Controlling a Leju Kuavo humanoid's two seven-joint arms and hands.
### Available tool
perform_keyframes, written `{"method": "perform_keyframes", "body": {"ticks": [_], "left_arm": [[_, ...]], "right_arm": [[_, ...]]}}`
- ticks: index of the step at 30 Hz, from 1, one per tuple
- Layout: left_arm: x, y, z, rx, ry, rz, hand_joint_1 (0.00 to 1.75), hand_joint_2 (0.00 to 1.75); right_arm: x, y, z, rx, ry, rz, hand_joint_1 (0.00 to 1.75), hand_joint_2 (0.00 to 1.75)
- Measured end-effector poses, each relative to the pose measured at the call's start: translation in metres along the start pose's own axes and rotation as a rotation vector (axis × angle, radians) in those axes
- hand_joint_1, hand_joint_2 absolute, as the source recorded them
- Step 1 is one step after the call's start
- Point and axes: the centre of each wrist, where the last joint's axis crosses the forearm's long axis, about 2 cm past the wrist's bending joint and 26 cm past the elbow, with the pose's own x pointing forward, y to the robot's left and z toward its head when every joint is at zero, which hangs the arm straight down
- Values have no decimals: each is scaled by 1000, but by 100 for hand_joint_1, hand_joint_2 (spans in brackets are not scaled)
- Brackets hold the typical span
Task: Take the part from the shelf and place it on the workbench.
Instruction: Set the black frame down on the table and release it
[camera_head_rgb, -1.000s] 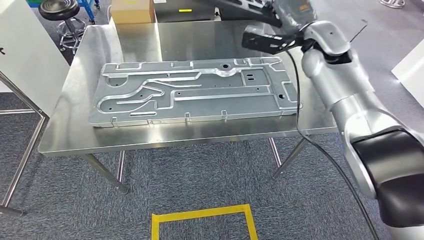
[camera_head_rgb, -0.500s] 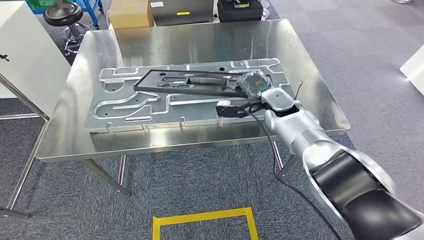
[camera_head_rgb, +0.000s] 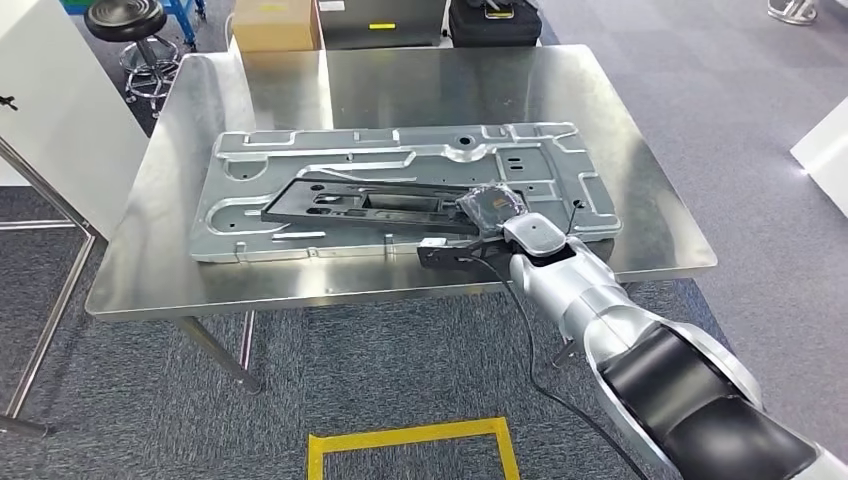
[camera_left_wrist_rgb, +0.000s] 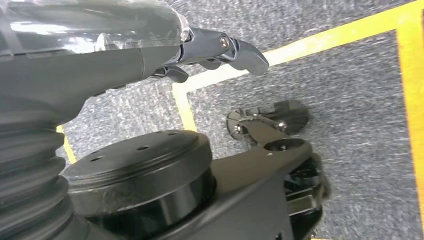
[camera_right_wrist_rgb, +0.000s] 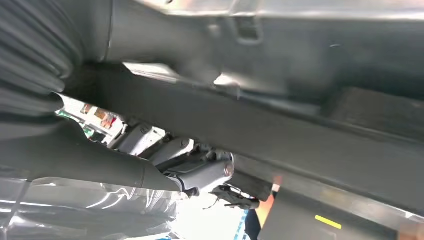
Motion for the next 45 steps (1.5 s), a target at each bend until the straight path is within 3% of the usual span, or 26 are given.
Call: {"method": "perform_keyframes", "body": {"ticks": [3, 9, 25, 35, 45], "left_arm": [[1, 1, 0, 18, -1, 2, 0, 0], [10, 3, -2, 49, 46, 10, 0, 0], [7, 6, -2, 92, 105, 9, 0, 0], [6, 6, -2, 83, 103, 15, 0, 0], [3, 6, -1, 78, 102, 18, 0, 0]], "right_arm": [[0, 6, 2, 12, 7, -21, 0, 0], [0, 4, 1, 7, 12, -34, 0, 0], [-4, 8, 3, 18, 70, -35, 0, 0], [-33, 6, 10, 15, 136, -4, 0, 0], [-81, -22, 16, -75, 230, 62, 0, 0]]}}
